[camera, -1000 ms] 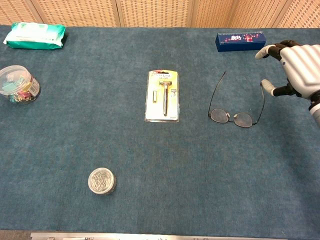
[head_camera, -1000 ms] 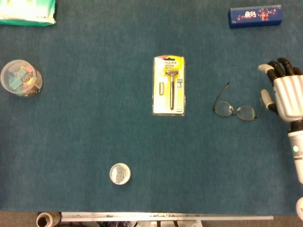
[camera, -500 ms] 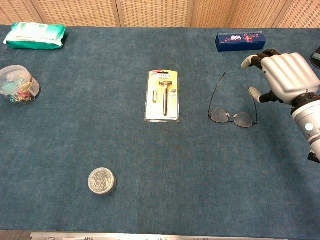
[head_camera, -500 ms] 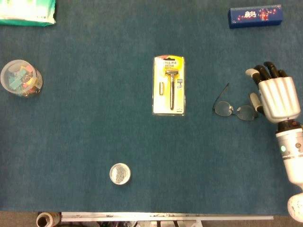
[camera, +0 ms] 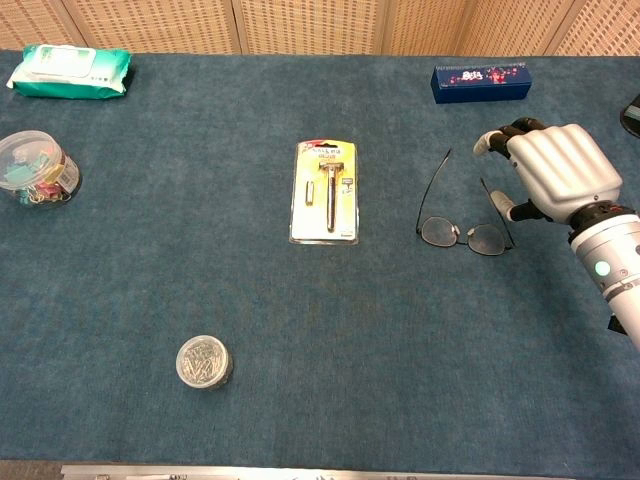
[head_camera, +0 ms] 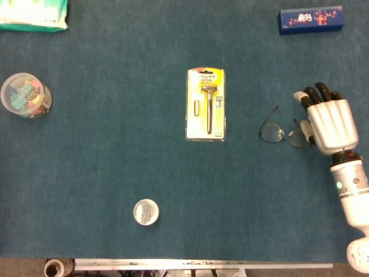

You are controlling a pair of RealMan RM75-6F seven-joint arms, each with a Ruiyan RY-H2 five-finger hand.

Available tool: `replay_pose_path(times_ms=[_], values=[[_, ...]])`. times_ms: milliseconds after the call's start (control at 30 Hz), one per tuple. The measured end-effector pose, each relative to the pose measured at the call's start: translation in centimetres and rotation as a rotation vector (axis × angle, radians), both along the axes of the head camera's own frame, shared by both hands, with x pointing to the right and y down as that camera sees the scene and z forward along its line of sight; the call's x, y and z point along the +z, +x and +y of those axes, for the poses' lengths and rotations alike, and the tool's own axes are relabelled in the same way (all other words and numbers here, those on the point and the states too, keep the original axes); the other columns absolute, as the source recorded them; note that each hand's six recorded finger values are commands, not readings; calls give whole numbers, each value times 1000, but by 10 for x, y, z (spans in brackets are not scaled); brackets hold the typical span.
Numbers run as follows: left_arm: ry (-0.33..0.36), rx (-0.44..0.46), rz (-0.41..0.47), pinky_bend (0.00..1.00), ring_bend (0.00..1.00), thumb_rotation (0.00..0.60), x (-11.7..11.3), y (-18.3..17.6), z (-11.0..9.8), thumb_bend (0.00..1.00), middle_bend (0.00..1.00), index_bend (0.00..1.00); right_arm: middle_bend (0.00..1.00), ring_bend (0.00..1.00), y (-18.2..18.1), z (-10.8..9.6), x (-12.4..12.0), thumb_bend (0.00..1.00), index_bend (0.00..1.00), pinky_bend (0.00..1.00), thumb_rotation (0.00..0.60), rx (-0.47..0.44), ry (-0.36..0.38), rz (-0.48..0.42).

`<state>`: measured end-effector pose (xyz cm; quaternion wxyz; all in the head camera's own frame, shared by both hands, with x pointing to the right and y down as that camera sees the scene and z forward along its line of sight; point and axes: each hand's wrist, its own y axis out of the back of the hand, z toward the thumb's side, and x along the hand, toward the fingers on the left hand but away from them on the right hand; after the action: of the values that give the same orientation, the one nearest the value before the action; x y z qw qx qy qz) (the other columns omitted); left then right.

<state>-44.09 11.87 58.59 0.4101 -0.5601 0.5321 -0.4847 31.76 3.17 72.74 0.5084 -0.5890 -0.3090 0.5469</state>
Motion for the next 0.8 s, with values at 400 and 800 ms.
replay_pose_path(times_ms=[400,800], values=[[-2,0,-6,442,366,600,0,0,-1,117,449,449,311,192,5,5,9,307,311,401,600,-13,-5,47],[-7,-6,-14,442,366,600,2,0,-2,116,449,449,311,191,11,9,-7,308,310,401,600,-9,34,12]])
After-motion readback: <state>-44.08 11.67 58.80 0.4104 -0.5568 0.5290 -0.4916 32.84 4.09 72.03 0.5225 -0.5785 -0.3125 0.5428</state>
